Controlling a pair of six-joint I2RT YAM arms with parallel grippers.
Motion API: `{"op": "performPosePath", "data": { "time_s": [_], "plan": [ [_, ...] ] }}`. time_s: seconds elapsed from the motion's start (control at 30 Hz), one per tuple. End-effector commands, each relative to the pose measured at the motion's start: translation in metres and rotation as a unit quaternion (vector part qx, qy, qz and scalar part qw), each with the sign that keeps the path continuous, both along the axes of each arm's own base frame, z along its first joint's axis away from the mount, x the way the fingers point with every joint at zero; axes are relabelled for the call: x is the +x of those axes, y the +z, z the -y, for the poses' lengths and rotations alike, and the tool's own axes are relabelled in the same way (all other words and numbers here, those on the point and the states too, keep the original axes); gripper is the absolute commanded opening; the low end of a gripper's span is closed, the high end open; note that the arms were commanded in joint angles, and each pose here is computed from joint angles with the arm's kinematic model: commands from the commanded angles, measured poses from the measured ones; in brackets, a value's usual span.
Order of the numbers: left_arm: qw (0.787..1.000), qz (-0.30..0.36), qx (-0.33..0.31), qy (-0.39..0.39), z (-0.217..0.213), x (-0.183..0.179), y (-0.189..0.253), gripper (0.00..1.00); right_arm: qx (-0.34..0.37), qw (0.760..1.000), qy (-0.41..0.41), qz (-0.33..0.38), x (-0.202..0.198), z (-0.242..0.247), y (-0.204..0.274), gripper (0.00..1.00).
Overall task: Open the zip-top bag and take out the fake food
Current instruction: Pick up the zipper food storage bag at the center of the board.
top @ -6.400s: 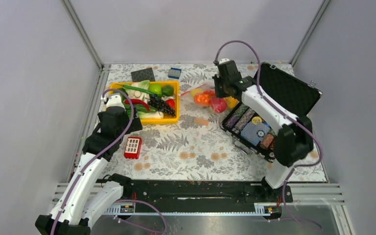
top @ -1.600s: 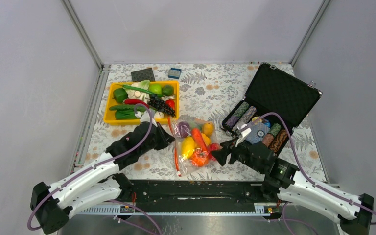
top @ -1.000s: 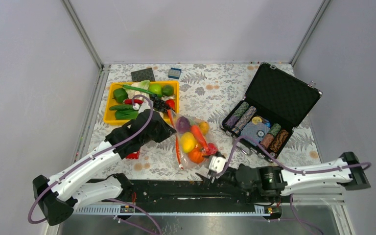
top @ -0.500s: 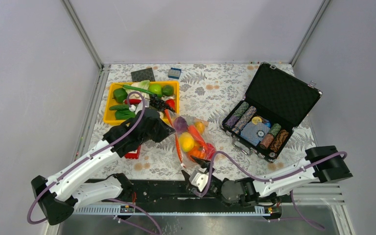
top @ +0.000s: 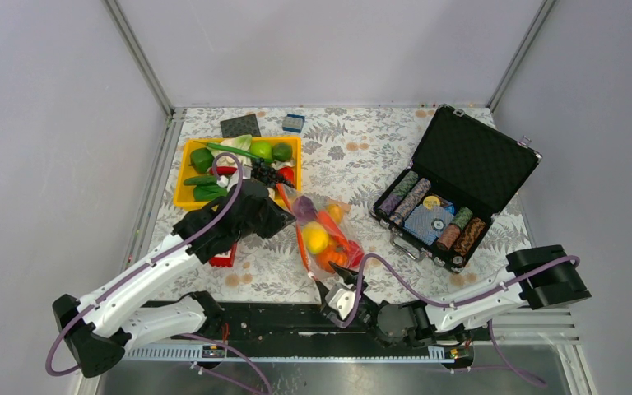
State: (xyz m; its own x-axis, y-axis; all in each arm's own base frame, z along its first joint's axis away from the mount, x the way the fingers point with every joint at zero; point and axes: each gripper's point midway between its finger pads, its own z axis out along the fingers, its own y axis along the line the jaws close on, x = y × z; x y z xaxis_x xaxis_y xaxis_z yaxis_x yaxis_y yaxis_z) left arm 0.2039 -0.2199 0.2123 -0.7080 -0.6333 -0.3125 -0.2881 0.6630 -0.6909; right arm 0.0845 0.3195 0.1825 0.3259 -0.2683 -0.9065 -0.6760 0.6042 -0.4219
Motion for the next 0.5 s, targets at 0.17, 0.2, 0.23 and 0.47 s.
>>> {"op": "performPosePath", "data": {
  "time_s": [0.17, 0.2, 0.23, 0.47],
  "plan": [
    [0.999, 0.022, -0.042, -0.009, 0.014, 0.005, 0.033, 0.00, 0.042, 0.999, -0.028, -0.013, 0.004, 0.001, 0.008, 0.53],
    [0.999, 0.022, -0.044, -0.011, 0.015, 0.005, 0.033, 0.00, 0.044, 0.999, -0.028, -0.012, 0.003, 0.000, 0.009, 0.52],
    [0.999, 0.020, -0.046, -0.012, 0.016, 0.004, 0.033, 0.00, 0.045, 0.999, -0.029, -0.011, 0.003, 0.000, 0.009, 0.49],
    [0.998, 0.017, -0.052, -0.019, 0.018, 0.002, 0.030, 0.00, 0.066, 0.997, -0.047, -0.019, 0.007, 0.004, 0.016, 0.34]
  ]
}}
